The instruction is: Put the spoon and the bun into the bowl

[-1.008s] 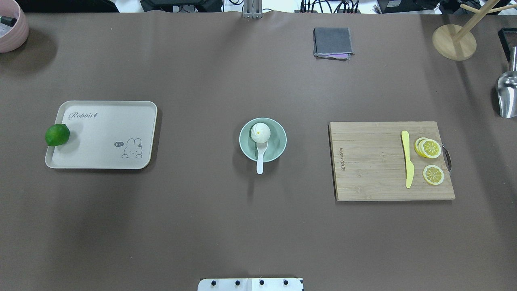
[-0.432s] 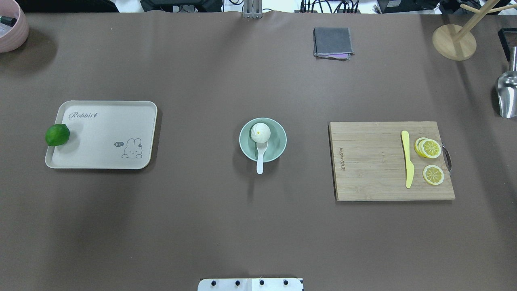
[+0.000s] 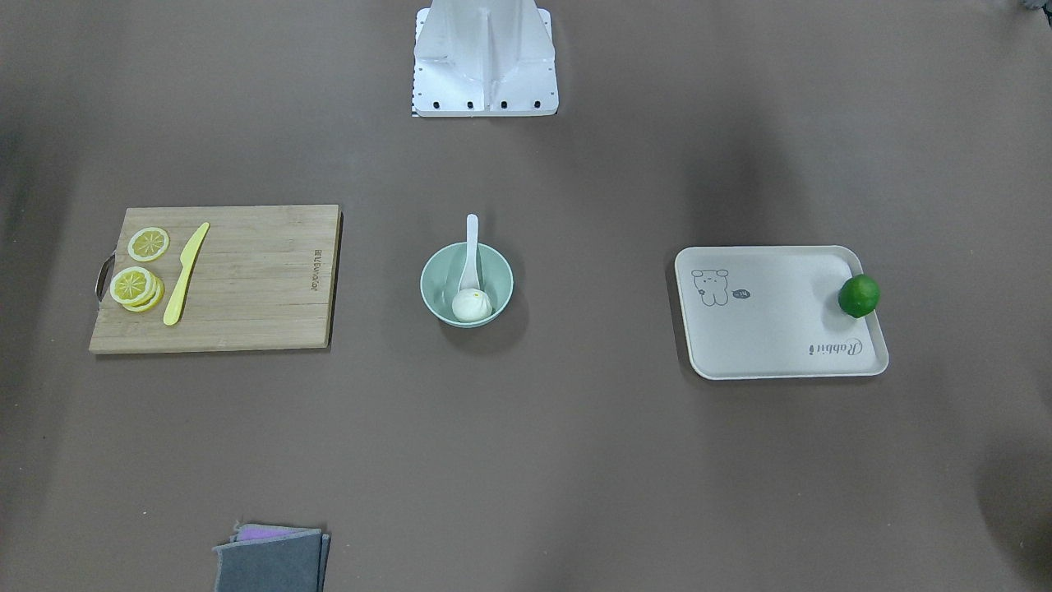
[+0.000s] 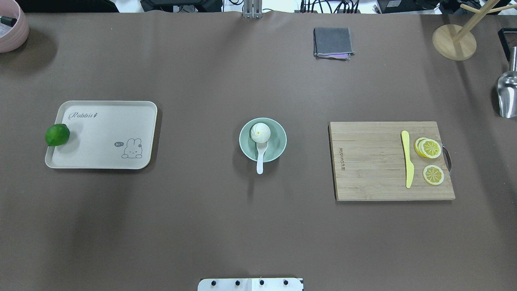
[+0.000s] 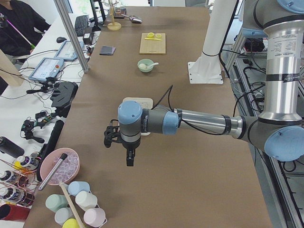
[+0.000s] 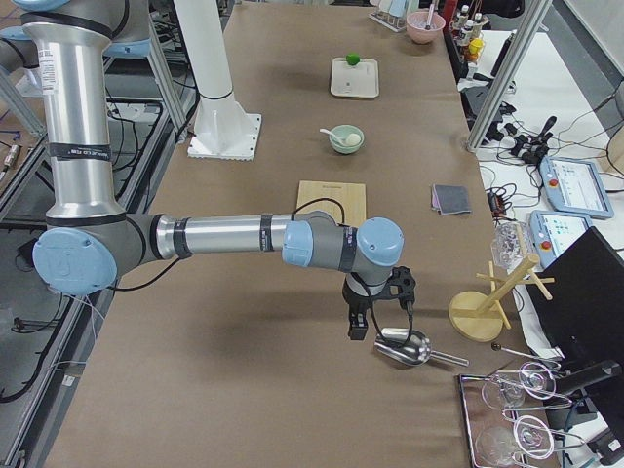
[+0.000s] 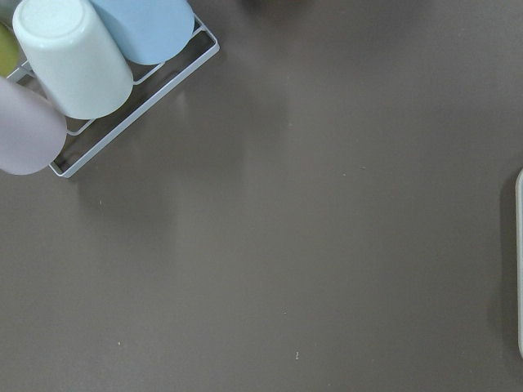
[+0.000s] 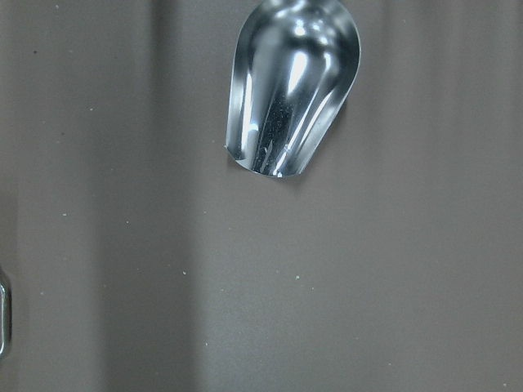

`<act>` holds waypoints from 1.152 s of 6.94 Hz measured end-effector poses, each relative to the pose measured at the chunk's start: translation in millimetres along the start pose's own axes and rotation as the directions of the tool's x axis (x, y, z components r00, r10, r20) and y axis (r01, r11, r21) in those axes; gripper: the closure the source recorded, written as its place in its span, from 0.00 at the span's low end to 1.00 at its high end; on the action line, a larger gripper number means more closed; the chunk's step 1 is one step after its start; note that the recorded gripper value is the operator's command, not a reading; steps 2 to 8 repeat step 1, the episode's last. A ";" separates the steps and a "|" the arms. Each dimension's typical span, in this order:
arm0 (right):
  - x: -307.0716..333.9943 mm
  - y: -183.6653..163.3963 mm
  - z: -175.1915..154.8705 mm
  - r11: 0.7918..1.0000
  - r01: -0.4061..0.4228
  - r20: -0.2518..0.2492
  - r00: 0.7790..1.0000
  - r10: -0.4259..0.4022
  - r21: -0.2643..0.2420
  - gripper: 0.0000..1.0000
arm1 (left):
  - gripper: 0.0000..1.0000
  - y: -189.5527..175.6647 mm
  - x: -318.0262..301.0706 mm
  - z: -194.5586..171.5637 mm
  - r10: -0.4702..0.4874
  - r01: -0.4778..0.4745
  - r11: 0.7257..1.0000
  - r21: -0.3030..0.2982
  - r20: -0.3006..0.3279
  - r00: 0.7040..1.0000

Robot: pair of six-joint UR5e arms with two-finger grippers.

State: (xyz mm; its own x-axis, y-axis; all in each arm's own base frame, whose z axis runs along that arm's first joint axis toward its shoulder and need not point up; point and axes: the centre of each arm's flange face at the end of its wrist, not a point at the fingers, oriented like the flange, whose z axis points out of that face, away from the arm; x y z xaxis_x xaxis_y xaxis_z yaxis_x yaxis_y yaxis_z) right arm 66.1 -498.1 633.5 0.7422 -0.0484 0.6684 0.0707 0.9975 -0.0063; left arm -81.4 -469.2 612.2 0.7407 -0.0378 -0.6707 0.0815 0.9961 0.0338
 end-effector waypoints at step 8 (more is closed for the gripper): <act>0.1 0.2 0.1 1.000 -0.001 0.000 1.000 0.001 0.000 0.00 | 0.02 1.1 -1.9 2.0 -0.003 0.003 1.000 -0.004 0.000 1.000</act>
